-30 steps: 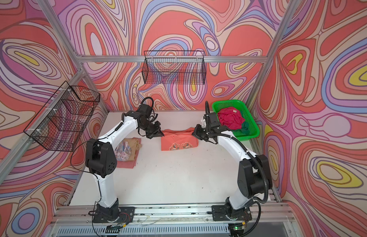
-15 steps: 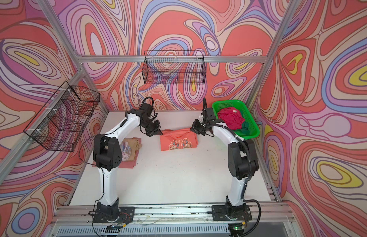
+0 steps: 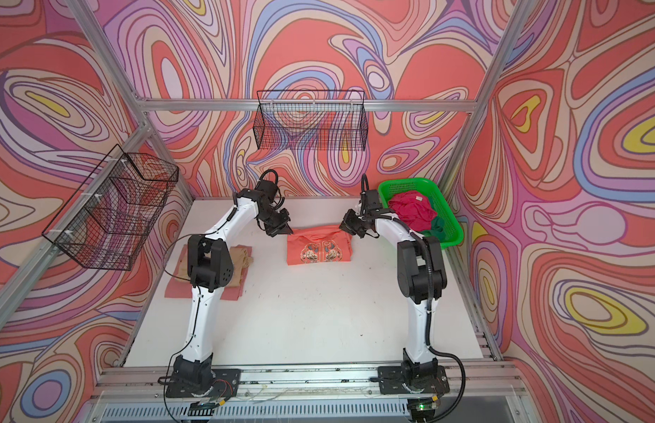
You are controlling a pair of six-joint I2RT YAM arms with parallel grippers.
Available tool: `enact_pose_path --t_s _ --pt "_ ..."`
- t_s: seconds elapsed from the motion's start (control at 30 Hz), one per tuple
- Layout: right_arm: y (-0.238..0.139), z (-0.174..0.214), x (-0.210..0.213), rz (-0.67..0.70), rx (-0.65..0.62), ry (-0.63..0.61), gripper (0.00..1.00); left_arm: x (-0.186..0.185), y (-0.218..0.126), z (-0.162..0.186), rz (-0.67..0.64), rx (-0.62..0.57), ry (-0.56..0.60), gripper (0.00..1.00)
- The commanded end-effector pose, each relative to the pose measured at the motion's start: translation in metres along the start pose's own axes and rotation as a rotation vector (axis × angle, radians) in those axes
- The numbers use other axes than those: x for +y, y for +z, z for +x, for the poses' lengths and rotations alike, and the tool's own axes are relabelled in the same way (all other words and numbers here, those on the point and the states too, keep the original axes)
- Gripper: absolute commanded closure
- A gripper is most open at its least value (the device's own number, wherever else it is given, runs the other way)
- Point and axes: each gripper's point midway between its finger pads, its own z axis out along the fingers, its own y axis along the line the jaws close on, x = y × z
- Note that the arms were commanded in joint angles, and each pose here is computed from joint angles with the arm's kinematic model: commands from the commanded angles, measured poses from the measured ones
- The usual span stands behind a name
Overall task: Fold and stack the t-shirts
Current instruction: 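Release the folded coral shirt and raise both grippers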
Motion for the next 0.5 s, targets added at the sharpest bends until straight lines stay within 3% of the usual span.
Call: enact_pose_path --t_s 0.0,0.33,0.37,0.47 --pt "0.008 -0.016 -0.007 -0.006 -0.02 0.019 1.0 0.006 0.007 -0.005 -0.018 0.022 -0.017 0.9" --pt "0.022 -0.034 -0.03 0.034 -0.047 0.049 1.0 -0.006 0.018 -0.026 0.046 0.004 -0.027 0.53" --pt "0.023 -0.036 -0.031 0.038 -0.045 0.043 0.96 -0.009 0.014 -0.026 0.056 0.0 -0.023 0.49" --pt "0.012 -0.045 -0.022 0.05 -0.085 -0.01 0.68 -0.028 -0.011 -0.024 0.107 -0.034 0.014 0.4"
